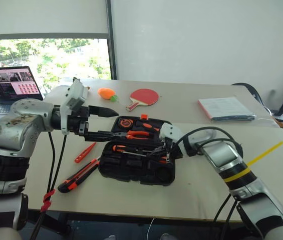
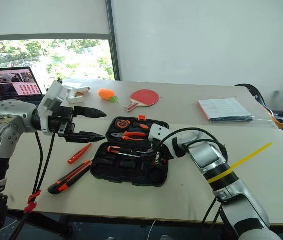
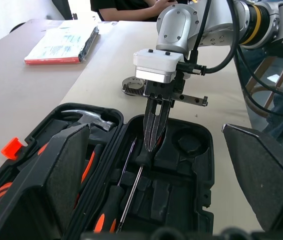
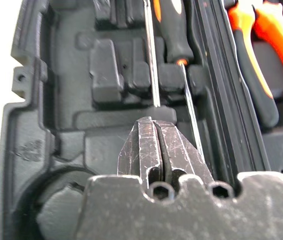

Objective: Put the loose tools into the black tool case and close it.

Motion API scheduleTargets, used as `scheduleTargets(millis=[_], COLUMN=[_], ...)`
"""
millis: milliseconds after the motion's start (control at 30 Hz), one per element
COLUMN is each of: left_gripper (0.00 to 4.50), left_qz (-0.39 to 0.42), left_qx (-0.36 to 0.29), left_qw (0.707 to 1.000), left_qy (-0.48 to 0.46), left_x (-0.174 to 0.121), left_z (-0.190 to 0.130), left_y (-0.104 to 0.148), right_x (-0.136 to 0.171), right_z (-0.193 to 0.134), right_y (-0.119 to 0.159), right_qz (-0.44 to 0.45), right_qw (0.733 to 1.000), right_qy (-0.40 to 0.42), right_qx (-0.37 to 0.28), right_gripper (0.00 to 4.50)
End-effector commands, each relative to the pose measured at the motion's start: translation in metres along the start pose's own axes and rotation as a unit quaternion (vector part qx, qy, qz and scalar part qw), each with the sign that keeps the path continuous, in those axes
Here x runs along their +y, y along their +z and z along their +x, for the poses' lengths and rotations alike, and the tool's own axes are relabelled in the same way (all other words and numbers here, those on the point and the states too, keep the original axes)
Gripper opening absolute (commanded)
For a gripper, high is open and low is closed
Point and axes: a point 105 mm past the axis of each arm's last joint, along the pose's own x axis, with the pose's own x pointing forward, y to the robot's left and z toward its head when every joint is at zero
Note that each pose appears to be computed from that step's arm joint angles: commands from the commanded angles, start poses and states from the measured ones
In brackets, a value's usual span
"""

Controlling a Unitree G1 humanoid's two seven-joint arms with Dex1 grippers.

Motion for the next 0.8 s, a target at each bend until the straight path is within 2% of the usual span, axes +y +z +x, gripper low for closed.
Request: scheduleTargets(millis=[33,400,800], left_gripper=[4.5,4.5,4.5], left_qz=[0.022,0.023,0.022], left_qx=[-0.002,0.004,0.003], left_qw=[1.0,1.0,1.0], left_qy=[0.001,0.003,0.0], left_x=[-0.003,-0.002,0.0], left_z=[-0.004,-0.004,-0.002], left_y=[0.008,0.008,0.006], right_x=[-0.005,-0.004,0.011], right_z=[0.0,0.011,0.026], right_y=[0.004,-0.004,-0.019], right_qz=[-0.012,-0.005,-0.008], right_qw=[1.0,1.0,0.999], right_qy=[-0.011,-0.01,0.017], right_qx=[-0.006,0.002,0.028], right_gripper=[0.02,0.02,0.02])
